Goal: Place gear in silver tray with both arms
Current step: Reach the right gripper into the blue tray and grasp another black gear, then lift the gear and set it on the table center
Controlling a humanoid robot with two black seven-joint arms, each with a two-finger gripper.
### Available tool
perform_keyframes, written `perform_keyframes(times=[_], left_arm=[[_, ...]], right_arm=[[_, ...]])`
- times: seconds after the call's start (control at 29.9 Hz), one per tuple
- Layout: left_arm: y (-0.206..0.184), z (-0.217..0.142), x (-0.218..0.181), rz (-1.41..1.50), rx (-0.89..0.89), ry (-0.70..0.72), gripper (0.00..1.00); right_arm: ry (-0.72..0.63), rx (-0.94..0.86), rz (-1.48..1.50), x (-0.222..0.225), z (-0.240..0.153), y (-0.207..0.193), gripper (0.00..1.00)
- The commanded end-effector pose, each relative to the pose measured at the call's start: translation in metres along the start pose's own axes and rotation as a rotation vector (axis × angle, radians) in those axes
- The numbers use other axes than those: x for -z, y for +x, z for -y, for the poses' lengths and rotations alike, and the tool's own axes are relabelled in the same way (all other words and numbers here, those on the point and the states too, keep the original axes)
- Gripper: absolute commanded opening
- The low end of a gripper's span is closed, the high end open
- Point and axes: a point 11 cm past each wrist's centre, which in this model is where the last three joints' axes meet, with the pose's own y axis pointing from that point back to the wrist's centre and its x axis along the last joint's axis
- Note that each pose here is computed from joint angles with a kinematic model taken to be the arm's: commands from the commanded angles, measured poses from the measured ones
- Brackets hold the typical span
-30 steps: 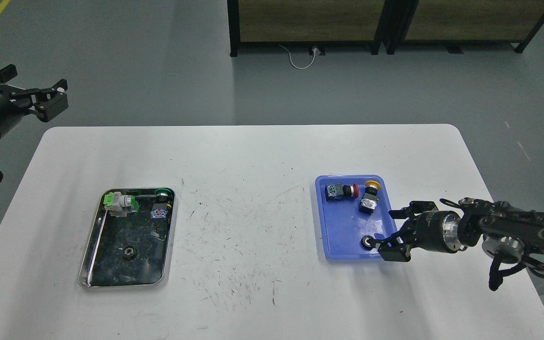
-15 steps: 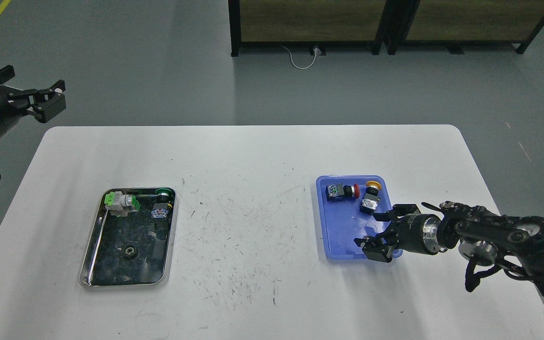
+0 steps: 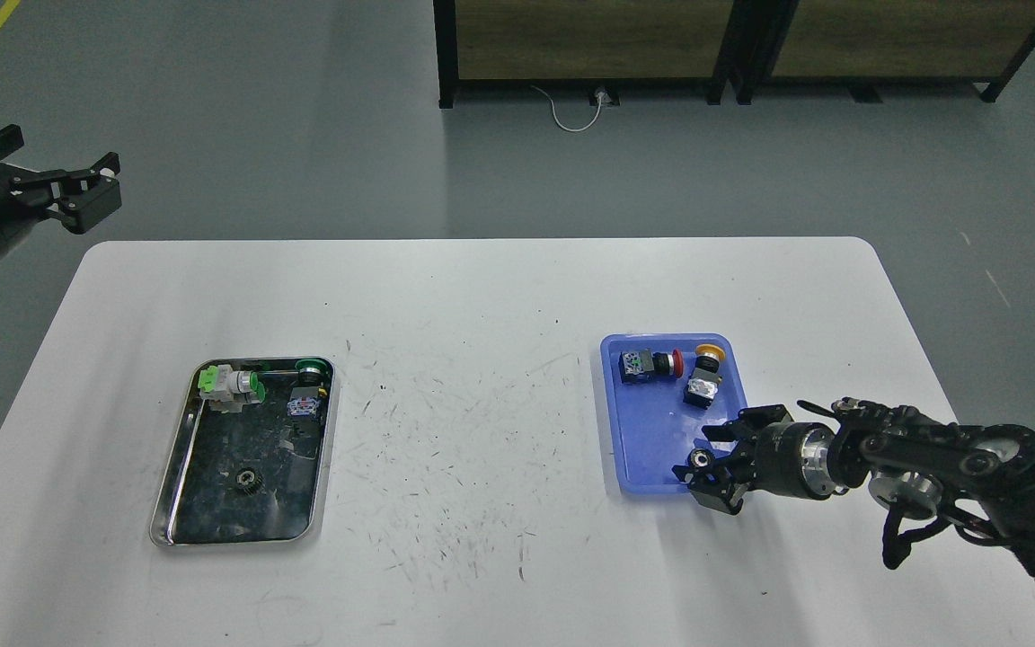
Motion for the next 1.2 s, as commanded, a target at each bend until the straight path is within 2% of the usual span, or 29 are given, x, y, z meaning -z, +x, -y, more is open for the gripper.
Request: perform_keyframes(times=[0.0, 0.13, 0.43, 0.53, 0.7, 0.87, 1.0, 1.17], left_arm=[[0.000, 0.000, 0.000, 0.000, 0.000, 0.000, 0.98], [0.000, 0.000, 0.000, 0.000, -0.001, -0.001, 0.98], [0.001, 0.000, 0.000, 0.000, -0.003, 0.001, 0.98], [0.002, 0.000, 0.000, 0.001, -0.007, 0.003, 0.98], [0.002, 0.000, 0.000, 0.001, -0.007, 0.003, 0.98], [0.000, 0.002, -0.003, -0.001, -0.005, -0.003, 0.98], [0.003, 0.003, -0.004, 0.001, -0.013, -0.003, 0.98], [0.003, 0.004, -0.006, 0.000, -0.015, -0.003, 0.98]], right_arm=[[-0.001, -0.001, -0.002, 0.000, 0.000, 0.001, 0.58], [-0.004, 0.001, -0.005, -0.001, -0.001, 0.001, 0.51], [-0.005, 0.028, -0.003, 0.000, -0.003, 0.000, 0.27], [0.007, 0.025, 0.003, 0.004, -0.006, 0.005, 0.22], [0.055, -0.014, 0.026, 0.016, -0.026, 0.031, 0.22], [0.150, -0.012, -0.011, 0.063, -0.032, 0.044, 0.24], [0.206, 0.073, -0.073, 0.107, -0.005, 0.014, 0.25], [0.190, 0.176, -0.182, 0.137, 0.038, -0.033, 0.25]])
